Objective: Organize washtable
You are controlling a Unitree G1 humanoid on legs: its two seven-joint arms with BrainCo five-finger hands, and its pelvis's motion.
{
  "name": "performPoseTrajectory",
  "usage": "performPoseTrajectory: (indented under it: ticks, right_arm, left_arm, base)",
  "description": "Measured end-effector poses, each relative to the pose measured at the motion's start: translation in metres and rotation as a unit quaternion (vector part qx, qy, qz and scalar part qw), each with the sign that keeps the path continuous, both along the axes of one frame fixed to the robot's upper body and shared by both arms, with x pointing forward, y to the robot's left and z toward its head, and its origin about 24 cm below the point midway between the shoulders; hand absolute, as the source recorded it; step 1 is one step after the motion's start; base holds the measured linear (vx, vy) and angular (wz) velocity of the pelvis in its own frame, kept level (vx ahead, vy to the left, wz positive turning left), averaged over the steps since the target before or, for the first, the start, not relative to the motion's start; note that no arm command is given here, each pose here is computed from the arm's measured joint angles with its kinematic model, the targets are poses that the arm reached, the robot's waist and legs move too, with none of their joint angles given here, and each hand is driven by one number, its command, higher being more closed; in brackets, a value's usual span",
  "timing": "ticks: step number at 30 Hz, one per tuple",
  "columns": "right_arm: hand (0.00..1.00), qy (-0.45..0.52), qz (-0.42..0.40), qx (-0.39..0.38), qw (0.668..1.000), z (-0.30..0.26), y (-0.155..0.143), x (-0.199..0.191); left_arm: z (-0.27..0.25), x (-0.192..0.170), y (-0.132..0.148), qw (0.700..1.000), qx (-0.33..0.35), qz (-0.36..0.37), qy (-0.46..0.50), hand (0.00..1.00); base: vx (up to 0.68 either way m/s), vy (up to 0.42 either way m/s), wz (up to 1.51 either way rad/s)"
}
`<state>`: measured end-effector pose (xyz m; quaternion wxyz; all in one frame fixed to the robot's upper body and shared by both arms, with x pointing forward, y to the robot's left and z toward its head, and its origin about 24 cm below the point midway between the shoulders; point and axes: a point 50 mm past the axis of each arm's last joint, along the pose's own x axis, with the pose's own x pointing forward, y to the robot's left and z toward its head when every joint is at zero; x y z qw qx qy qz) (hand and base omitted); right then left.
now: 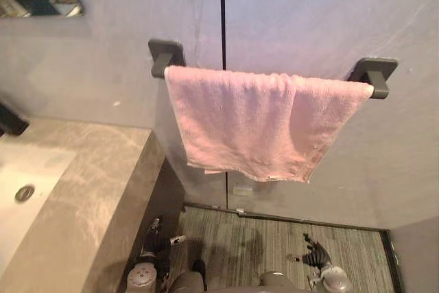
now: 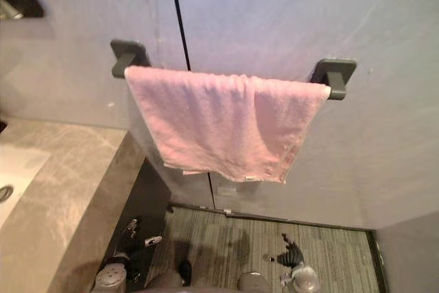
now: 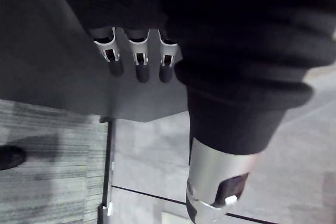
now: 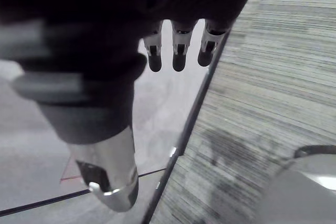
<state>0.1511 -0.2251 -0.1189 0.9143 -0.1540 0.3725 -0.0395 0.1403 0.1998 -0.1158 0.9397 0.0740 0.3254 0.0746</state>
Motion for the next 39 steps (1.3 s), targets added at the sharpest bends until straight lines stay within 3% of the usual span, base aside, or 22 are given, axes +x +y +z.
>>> performPoseTrajectory:
  ticks: [6, 17, 28, 35, 39]
  right_arm:
    - [0.0, -0.038, -0.023, -0.005, 0.999, 0.01, -0.003, 0.013]
    - [0.0, -0.018, -0.087, 0.008, 0.996, 0.001, -0.011, 0.002]
    - [0.0, 0.018, -0.086, 0.021, 0.996, -0.011, 0.0, -0.016]
    - [0.0, 0.011, -0.09, 0.013, 0.996, -0.008, -0.006, -0.004]
    - [0.0, -0.009, -0.095, -0.018, 0.995, 0.003, -0.026, 0.008]
  left_arm:
    - [0.0, 0.005, -0.037, 0.998, -0.06, -0.012, -0.012, 0.0]
    - [0.006, 0.014, -0.024, 0.999, -0.036, -0.025, -0.019, 0.0]
    - [-0.016, -0.023, -0.011, 0.998, -0.022, -0.013, 0.063, 0.0]
    - [0.0, 0.003, -0.007, 1.0, -0.019, -0.006, 0.008, 0.0]
    - [0.0, 0.003, -0.007, 1.0, -0.02, -0.006, 0.007, 0.0]
  base:
    - [-0.29, -0.305, 0.97]
    - [-0.17, 0.016, 0.81]
    - [-0.11, 0.084, 0.04]
    - [-0.09, 0.021, 1.33]
    - [-0.02, 0.155, 1.44]
